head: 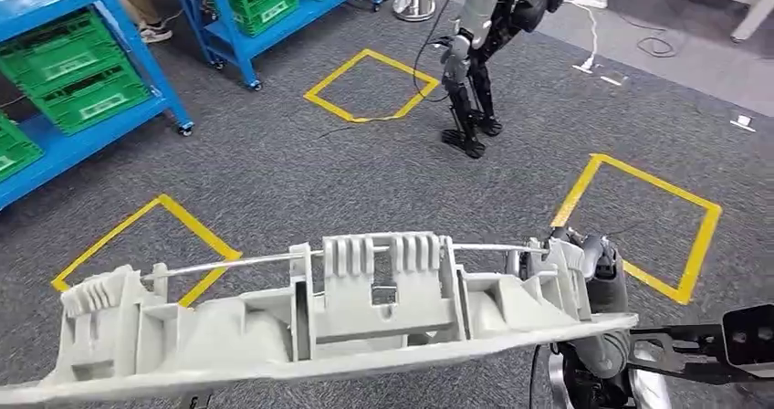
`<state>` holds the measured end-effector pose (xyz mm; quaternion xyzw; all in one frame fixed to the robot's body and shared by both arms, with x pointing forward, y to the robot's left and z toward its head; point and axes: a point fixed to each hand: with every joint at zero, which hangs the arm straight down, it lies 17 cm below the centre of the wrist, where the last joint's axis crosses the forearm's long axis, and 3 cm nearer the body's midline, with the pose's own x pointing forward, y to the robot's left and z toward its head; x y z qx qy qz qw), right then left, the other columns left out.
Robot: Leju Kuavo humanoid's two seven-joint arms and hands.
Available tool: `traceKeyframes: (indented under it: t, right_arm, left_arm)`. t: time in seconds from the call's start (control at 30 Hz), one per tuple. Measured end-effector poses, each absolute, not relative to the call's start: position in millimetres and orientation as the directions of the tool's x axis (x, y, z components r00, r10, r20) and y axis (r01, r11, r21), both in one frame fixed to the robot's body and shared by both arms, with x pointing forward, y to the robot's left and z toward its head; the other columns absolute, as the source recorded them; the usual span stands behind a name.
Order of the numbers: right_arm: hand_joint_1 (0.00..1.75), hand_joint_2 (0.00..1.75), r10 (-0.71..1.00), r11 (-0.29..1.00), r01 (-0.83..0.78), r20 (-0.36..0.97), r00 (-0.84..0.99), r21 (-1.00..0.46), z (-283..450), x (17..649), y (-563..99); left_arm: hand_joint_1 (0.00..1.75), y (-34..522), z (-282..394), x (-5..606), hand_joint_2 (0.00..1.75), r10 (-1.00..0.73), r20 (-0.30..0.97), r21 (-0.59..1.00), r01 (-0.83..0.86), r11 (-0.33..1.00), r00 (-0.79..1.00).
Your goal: Take the parts from the cabinet and place them on the table.
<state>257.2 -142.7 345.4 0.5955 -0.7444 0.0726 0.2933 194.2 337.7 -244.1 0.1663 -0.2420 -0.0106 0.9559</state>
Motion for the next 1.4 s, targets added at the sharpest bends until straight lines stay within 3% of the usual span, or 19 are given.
traceKeyframes:
  t: [1.07, 1.4]
  right_arm:
    - [1.75, 1.75, -0.851, 0.28, -0.928, 0.511, -0.122, 0.245, 342, 252, -156]
    - [1.75, 1.75, -0.84, 0.31, -0.915, 0.526, -0.135, 0.259, 326, 240, -181]
  left_arm:
    - [0.0, 329, -245, 187, 1.75, -0.075, 0.464, 0.304, -0.079, 0.949, 0.883]
    - [0.0, 283, -250, 169, 1.75, -0.074, 0.439, 0.266, -0.051, 0.963, 0.895]
